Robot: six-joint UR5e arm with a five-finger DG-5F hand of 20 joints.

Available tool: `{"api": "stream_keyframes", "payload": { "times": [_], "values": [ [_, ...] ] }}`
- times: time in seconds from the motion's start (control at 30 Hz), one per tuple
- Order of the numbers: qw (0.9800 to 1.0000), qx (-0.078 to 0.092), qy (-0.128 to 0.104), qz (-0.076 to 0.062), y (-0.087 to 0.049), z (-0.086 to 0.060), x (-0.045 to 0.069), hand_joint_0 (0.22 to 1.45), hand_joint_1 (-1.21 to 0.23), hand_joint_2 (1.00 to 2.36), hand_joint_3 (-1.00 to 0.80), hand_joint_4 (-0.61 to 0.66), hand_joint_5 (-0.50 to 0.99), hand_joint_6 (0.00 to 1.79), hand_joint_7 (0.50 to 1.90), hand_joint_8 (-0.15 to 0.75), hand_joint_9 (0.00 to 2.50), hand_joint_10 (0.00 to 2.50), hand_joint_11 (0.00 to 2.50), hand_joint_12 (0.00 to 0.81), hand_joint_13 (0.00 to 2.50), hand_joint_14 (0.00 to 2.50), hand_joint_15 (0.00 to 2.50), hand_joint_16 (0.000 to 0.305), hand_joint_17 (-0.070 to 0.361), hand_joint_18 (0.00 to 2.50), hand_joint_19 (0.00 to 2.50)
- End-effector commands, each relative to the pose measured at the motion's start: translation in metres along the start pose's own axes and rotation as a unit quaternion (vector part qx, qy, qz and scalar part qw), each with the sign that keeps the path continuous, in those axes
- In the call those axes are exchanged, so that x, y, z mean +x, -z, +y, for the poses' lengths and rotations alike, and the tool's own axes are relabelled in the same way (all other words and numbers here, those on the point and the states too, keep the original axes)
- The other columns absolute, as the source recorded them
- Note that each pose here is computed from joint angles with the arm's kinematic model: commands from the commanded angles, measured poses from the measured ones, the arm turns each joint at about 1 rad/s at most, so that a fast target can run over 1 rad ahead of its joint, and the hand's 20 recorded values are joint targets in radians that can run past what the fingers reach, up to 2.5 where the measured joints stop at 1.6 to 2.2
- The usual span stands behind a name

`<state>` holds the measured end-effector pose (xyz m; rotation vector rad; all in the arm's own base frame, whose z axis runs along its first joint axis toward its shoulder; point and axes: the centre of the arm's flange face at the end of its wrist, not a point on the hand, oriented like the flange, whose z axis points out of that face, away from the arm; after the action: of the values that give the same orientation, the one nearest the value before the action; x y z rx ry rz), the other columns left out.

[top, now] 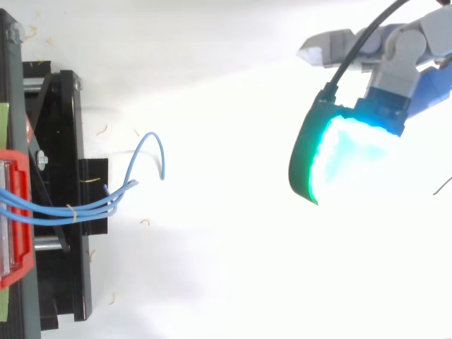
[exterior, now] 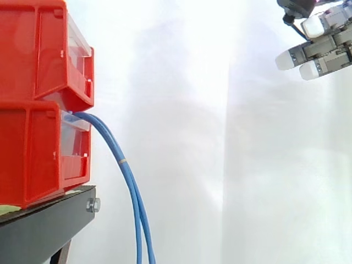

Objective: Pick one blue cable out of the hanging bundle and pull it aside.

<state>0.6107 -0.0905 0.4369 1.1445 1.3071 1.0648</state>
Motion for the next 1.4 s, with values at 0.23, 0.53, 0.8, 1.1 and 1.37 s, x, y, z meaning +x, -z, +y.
{"api": "stream_keyframes", "payload": {
  "times": [0.23, 0.53, 0.8, 1.1, 1.37],
  "values": [
    [1.0000, 0.001, 0.000, 0.000, 0.0002, -0.0007, 0.0001, 0.49, -0.50, 1.00, -0.46, 0.27, -0.21, 0.50, 0.80, 0.331, 0.49, 0.01, 0.22, 0.394, 0.04, 0.00, 0.08, 0.066, 0.149, 0.00, 0.18],
    [1.0000, 0.000, 0.000, 0.000, -0.0001, 0.0002, 0.0000, 0.49, -0.50, 1.00, -0.46, 0.27, -0.21, 0.50, 0.80, 0.333, 0.49, 0.01, 0.22, 0.393, 0.05, 0.00, 0.08, 0.066, 0.148, 0.00, 0.18],
    [1.0000, 0.000, 0.000, 0.000, 0.0001, 0.0000, 0.0000, 0.49, -0.49, 1.00, -0.46, 0.27, -0.21, 0.50, 0.80, 0.333, 0.49, 0.01, 0.22, 0.393, 0.05, 0.00, 0.09, 0.066, 0.148, 0.01, 0.19],
    [1.0000, 0.000, -0.001, 0.000, 0.0001, 0.0000, 0.0000, 0.50, -0.49, 1.00, -0.46, 0.27, -0.21, 0.50, 0.80, 0.333, 0.49, 0.01, 0.22, 0.391, 0.06, 0.00, 0.09, 0.065, 0.147, 0.01, 0.18],
    [1.0000, 0.002, 0.000, 0.002, 0.0003, -0.0001, 0.0011, 0.50, -0.49, 1.00, -0.46, 0.27, -0.21, 0.50, 0.80, 0.334, 0.50, 0.01, 0.22, 0.391, 0.07, 0.00, 0.10, 0.065, 0.146, 0.03, 0.19]
  ]
}}
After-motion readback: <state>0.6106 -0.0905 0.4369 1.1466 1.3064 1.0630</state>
